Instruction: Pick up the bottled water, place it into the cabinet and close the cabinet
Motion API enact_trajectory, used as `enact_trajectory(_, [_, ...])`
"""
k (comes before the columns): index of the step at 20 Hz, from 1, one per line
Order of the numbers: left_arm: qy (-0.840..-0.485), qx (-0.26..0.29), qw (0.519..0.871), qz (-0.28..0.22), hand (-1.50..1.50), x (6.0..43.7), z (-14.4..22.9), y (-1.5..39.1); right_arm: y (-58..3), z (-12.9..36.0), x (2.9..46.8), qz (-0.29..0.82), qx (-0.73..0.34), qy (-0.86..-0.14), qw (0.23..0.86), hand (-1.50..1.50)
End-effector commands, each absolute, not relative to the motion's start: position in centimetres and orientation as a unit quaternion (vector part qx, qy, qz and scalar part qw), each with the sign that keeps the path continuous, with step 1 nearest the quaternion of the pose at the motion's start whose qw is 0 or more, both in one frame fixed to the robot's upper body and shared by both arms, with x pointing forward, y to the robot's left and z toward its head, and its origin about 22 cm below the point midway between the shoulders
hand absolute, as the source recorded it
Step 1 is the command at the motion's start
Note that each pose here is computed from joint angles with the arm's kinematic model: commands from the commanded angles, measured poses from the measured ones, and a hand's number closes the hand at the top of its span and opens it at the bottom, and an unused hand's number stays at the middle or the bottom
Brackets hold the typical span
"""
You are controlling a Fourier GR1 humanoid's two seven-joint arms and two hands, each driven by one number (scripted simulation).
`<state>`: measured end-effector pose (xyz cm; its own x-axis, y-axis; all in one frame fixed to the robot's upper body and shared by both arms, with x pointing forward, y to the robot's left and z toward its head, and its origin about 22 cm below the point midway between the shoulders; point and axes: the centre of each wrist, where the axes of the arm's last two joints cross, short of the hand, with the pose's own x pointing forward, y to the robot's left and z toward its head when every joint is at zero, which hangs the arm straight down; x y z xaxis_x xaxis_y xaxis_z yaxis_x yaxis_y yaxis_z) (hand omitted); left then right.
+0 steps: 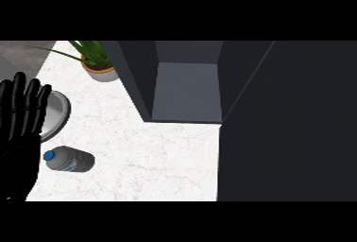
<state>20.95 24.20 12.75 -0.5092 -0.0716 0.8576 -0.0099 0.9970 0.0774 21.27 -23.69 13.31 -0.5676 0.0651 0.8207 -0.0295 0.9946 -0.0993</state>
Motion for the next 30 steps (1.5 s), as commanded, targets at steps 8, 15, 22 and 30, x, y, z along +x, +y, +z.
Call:
enact_trajectory(8, [-0.823,0.035,0.554,0.122,-1.50,15.5,10.3,29.8,-22.4,12.6,16.4,0.092,0.109,-0.837,0.527,-1.50])
enact_trajectory(15, [-0.821,0.030,0.558,0.117,-1.50,10.0,15.6,30.4,-20.2,16.5,13.6,0.095,0.124,-0.831,0.534,-1.50])
enact_trajectory(22, [-0.821,0.046,0.557,0.116,-1.50,7.1,17.1,30.7,-19.2,16.4,11.8,0.083,0.121,-0.831,0.536,-1.50])
enact_trajectory(30, [-0.809,0.044,0.574,0.118,-1.50,6.6,17.1,31.1,-17.8,17.1,10.7,0.082,0.116,-0.830,0.539,-1.50])
